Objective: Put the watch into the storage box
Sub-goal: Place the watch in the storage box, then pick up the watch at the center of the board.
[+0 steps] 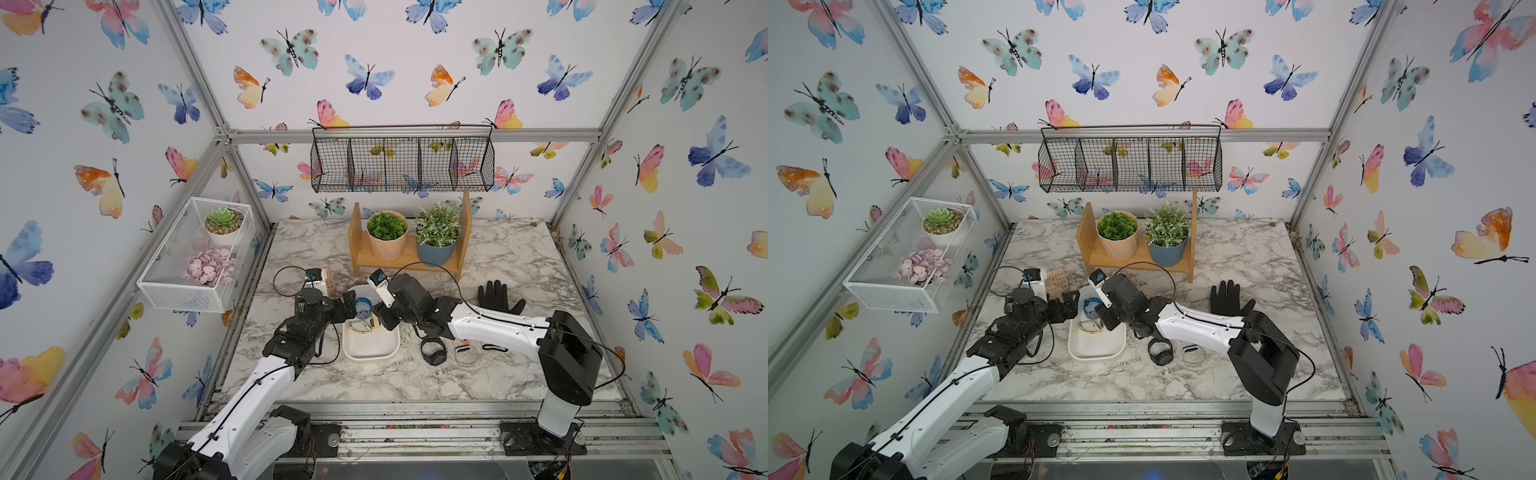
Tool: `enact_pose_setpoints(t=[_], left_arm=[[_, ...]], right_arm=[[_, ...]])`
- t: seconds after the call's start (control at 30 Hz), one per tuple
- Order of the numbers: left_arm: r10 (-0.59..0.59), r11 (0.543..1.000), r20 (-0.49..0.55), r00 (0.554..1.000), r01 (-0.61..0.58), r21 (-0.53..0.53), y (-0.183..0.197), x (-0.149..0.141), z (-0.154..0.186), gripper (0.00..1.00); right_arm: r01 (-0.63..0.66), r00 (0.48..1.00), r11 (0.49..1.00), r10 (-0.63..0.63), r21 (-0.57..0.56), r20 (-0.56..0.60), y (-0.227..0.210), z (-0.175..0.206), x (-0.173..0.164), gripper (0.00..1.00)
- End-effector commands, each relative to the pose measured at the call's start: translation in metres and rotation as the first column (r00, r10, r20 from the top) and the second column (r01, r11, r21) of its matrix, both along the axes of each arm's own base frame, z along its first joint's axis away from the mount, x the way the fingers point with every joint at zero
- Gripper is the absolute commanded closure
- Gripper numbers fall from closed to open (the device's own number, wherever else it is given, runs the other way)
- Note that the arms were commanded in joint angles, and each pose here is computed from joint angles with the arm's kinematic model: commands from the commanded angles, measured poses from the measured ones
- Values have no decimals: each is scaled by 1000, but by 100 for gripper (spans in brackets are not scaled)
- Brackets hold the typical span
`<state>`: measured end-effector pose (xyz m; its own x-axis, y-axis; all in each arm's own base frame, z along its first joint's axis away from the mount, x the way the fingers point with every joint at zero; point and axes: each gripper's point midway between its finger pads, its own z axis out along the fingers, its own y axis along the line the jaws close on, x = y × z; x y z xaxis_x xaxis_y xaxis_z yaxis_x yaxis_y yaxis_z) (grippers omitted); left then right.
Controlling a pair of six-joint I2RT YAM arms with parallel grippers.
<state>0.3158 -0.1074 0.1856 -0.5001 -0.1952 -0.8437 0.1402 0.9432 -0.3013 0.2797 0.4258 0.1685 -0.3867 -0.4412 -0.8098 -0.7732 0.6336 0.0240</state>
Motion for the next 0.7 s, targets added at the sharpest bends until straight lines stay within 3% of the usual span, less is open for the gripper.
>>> enact_pose_setpoints(t=[0.0,0.33,0.5,0.67], left_arm=[[-105,994,36,994,104,11,-24,-4,19,1],[-390,916,-3,921,389,96,-91,-34,-2,1],[-496,865,4,869,493,94,-117,-49,-7,1],[-559,827,19,829,556,84,-129,-59,-11,2]], right_arm=[[59,998,997,-57,-53,40,-30,0,0,50],[234,969,969,-239,-77,-61,-130,-22,-2,45],[349,915,926,-370,-145,-160,-195,-57,5,44],[392,860,895,-438,-210,-261,-230,-88,5,44]])
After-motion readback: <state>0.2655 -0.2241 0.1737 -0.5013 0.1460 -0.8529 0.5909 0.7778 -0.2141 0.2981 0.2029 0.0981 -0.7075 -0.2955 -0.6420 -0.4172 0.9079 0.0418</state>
